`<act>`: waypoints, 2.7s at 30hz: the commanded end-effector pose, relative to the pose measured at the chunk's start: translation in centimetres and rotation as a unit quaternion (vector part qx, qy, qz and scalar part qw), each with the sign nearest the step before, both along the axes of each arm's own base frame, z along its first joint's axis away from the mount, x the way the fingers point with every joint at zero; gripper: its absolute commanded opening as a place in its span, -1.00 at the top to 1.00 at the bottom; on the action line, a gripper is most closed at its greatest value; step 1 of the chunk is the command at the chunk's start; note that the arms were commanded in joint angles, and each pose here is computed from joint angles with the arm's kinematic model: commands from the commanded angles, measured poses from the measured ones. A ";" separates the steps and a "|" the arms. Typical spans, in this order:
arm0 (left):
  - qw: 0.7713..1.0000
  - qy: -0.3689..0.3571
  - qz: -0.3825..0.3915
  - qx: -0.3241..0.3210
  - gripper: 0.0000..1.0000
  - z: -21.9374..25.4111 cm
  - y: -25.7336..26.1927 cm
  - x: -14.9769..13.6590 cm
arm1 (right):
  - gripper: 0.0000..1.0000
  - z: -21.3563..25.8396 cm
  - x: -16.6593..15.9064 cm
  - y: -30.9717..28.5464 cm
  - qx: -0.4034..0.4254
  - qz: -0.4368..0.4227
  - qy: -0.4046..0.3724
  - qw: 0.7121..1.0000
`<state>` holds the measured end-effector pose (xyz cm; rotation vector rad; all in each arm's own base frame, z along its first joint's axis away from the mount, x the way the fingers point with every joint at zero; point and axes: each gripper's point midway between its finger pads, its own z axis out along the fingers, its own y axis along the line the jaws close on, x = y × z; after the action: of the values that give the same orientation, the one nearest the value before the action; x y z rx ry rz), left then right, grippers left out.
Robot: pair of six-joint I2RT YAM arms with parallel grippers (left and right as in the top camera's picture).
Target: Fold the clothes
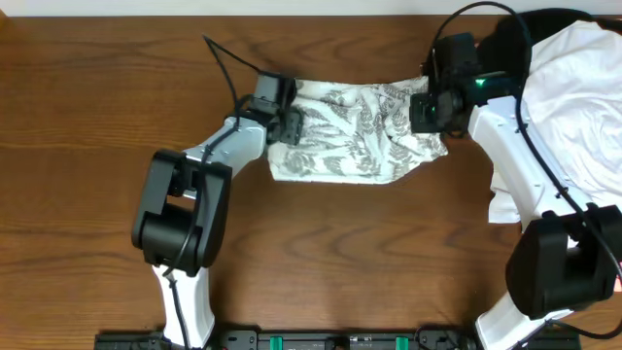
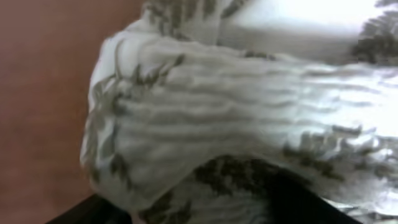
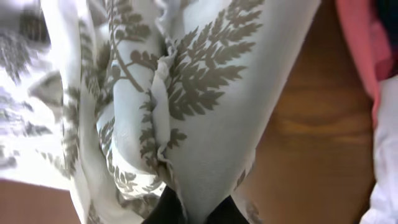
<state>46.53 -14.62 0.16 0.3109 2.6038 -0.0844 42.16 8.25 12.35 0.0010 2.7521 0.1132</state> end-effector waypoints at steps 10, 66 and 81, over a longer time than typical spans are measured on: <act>0.987 0.158 -0.026 0.029 -0.43 -4.8 -3.9 -9.6 | 0.97 1.8 1.8 -3.7 -0.008 -0.011 -0.037 0.999; 0.986 0.158 -0.025 0.053 -0.44 -4.9 -3.5 -9.9 | 0.46 3.4 -10.2 20.8 0.042 0.307 -0.018 0.950; 0.985 0.080 0.023 0.152 -0.63 -0.9 0.4 -7.7 | -0.04 10.6 -7.9 18.5 0.076 0.277 -0.125 0.950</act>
<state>40.35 -16.51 0.80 0.3377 2.7435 0.1622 33.86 27.04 19.02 -0.7150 2.5087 0.3975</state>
